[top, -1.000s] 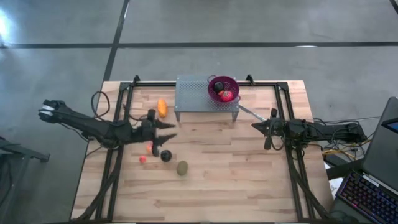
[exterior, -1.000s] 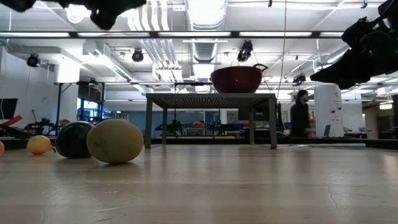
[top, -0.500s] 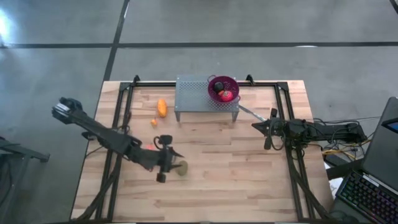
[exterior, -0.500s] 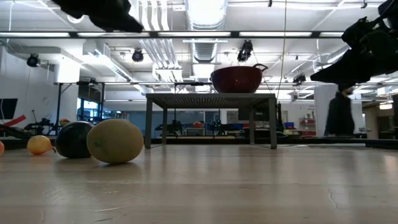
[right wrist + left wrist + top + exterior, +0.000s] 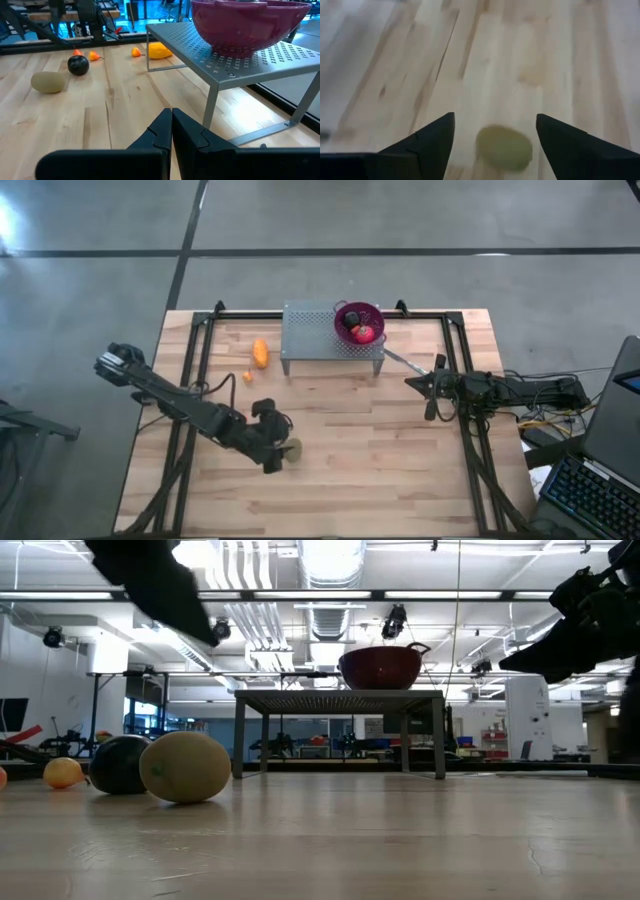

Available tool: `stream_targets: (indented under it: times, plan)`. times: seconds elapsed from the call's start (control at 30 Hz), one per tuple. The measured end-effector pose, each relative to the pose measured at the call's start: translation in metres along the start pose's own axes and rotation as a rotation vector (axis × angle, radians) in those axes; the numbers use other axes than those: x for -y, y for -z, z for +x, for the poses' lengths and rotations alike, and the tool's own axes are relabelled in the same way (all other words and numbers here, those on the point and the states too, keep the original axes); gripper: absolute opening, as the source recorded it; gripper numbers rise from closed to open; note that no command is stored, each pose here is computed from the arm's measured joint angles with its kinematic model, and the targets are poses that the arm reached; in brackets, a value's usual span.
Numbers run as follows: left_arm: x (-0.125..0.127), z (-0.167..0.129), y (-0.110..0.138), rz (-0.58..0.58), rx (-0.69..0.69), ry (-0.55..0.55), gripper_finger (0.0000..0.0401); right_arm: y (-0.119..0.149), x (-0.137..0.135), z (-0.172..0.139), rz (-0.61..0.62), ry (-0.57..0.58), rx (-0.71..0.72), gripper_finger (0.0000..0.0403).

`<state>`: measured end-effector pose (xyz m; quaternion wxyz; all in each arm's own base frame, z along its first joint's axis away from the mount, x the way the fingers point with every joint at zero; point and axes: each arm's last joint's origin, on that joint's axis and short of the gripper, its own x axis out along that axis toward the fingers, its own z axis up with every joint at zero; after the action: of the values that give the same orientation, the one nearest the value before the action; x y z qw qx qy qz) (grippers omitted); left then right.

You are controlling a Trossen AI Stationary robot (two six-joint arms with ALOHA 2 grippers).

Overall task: Pick & Place Fruit
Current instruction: Put the pear into the purple strainer bowl on the shelf

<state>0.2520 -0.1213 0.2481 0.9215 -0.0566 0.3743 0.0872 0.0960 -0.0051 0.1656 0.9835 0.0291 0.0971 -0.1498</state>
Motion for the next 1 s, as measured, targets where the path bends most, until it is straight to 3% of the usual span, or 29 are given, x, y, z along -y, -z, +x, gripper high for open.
stream_targets:
  times: [0.13,0.37,0.5,0.7,1.0]
  plan:
    - [-0.011,-0.005,0.012,-0.094,-0.128,-0.093,0.0289,0.000,0.000,0.000,0.000,0.000,0.000,0.0008]
    - [-0.044,-0.027,0.038,-0.299,-0.342,-0.429,0.0287,0.000,0.000,0.000,0.001,0.000,0.000,0.0008]
    - [-0.054,-0.038,0.046,-0.380,-0.409,-0.537,0.0287,0.000,0.000,0.000,0.001,0.000,0.000,0.0008]
    - [-0.055,-0.038,0.051,-0.420,-0.478,-0.536,0.0286,0.000,0.000,0.000,0.001,0.000,0.000,0.0008]
    - [-0.054,-0.035,0.076,-0.472,-0.748,-0.473,0.0287,0.000,0.000,0.000,0.000,0.000,0.000,0.0008]
